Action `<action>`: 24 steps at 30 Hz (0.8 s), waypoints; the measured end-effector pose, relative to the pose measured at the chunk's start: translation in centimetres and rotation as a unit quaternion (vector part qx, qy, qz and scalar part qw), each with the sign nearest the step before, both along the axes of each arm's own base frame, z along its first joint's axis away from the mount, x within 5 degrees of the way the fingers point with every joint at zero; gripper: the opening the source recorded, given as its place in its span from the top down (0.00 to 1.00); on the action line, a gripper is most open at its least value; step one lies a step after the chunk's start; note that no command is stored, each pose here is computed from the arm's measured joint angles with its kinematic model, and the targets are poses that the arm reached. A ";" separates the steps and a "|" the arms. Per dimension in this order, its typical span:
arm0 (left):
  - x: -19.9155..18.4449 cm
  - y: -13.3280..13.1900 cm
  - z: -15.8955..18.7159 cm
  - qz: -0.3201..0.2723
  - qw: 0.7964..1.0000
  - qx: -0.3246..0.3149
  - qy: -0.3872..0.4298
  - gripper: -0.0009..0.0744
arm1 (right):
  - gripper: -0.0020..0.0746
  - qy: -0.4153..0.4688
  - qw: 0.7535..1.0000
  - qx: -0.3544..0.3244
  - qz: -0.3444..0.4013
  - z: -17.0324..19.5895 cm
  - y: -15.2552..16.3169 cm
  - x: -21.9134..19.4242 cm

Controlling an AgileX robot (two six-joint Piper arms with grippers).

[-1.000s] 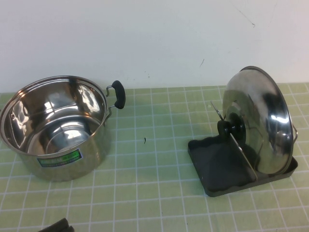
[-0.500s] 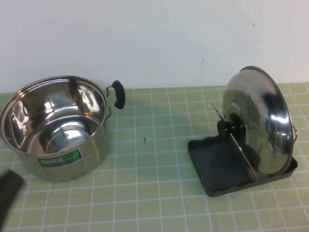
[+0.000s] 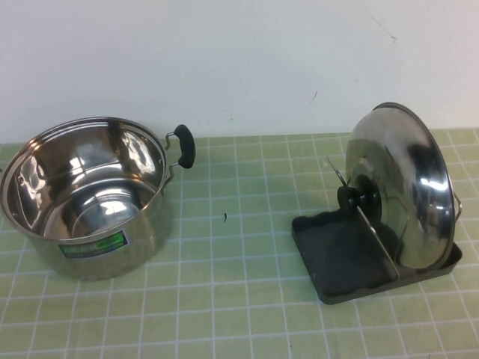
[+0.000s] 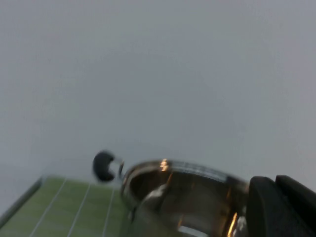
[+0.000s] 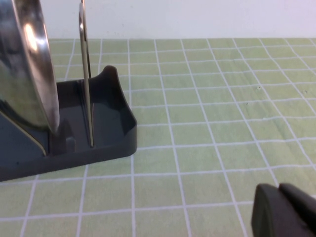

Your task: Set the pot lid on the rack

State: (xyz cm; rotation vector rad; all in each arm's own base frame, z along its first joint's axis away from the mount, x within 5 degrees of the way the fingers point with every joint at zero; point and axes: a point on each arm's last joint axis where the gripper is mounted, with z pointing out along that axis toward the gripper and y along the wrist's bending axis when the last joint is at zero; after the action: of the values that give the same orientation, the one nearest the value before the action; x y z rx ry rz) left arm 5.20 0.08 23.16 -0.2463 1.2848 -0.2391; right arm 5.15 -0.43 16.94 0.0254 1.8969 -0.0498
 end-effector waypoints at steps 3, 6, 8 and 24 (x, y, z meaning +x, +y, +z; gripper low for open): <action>0.3 0.5 -1.8 0.023 0.996 -0.023 0.085 0.99 | 0.98 0.000 1.000 0.000 0.000 0.0 0.0 0.0; 0.3 0.7 -3.3 0.037 0.987 -0.029 0.151 0.99 | 0.98 0.000 1.000 0.000 0.000 0.0 0.0 0.0; 0.4 0.8 -3.9 0.041 0.984 -0.015 0.172 0.99 | 0.98 0.000 1.000 0.000 0.000 0.0 0.0 0.0; 0.0 0.8 -5.5 0.062 0.959 0.075 0.268 0.99 | 0.98 0.000 1.000 0.000 0.000 0.0 0.0 0.0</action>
State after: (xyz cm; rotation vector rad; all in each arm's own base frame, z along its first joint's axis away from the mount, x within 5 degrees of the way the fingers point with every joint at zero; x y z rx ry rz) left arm 5.24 0.91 17.70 -0.2716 1.8081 0.0414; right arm 5.15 -0.43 16.94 0.0250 1.8969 -0.0504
